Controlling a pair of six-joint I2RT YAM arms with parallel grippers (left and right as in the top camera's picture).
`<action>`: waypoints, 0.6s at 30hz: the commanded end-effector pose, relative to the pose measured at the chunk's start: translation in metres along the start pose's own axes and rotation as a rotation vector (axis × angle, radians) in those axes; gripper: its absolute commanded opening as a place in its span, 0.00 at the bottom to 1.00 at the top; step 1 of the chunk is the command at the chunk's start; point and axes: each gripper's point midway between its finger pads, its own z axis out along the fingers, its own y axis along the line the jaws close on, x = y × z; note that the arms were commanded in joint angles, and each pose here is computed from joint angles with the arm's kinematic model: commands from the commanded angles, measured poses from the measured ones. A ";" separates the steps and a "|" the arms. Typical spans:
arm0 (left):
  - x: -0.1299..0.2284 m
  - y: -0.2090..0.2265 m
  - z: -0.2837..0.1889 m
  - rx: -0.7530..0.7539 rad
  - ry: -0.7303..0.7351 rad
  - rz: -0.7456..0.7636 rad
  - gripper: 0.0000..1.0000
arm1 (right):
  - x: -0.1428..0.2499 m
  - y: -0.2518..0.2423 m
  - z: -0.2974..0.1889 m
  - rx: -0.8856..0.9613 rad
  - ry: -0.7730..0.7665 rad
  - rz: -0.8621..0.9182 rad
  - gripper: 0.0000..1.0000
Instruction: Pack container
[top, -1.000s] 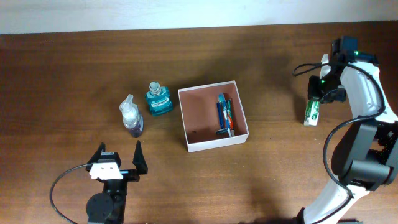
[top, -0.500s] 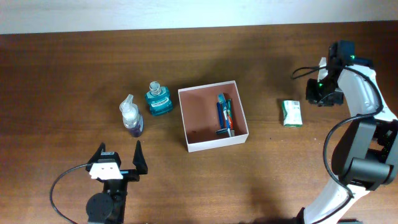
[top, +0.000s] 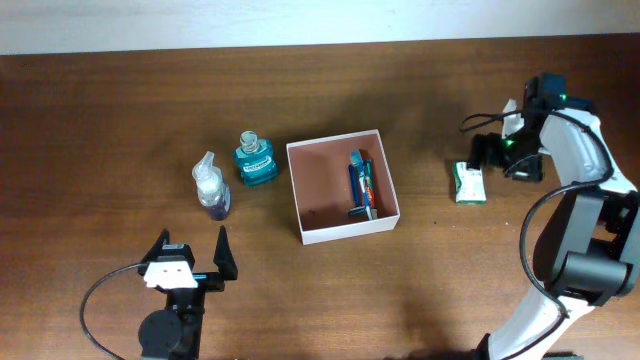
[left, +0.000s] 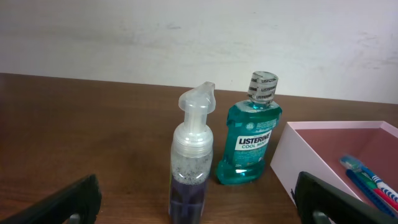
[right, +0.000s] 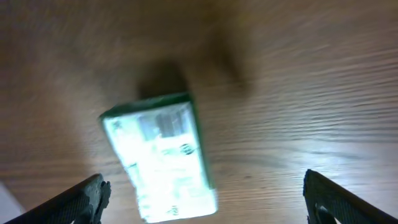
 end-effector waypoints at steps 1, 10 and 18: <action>0.000 0.004 0.000 -0.019 -0.007 0.015 0.99 | 0.020 0.010 0.017 -0.076 0.066 0.020 0.93; 0.000 0.004 0.000 -0.019 -0.007 0.015 0.99 | 0.054 0.030 0.054 -0.074 0.133 -0.052 0.93; 0.000 0.004 0.000 -0.019 -0.007 0.015 0.99 | 0.050 0.014 0.062 0.116 0.108 -0.118 0.76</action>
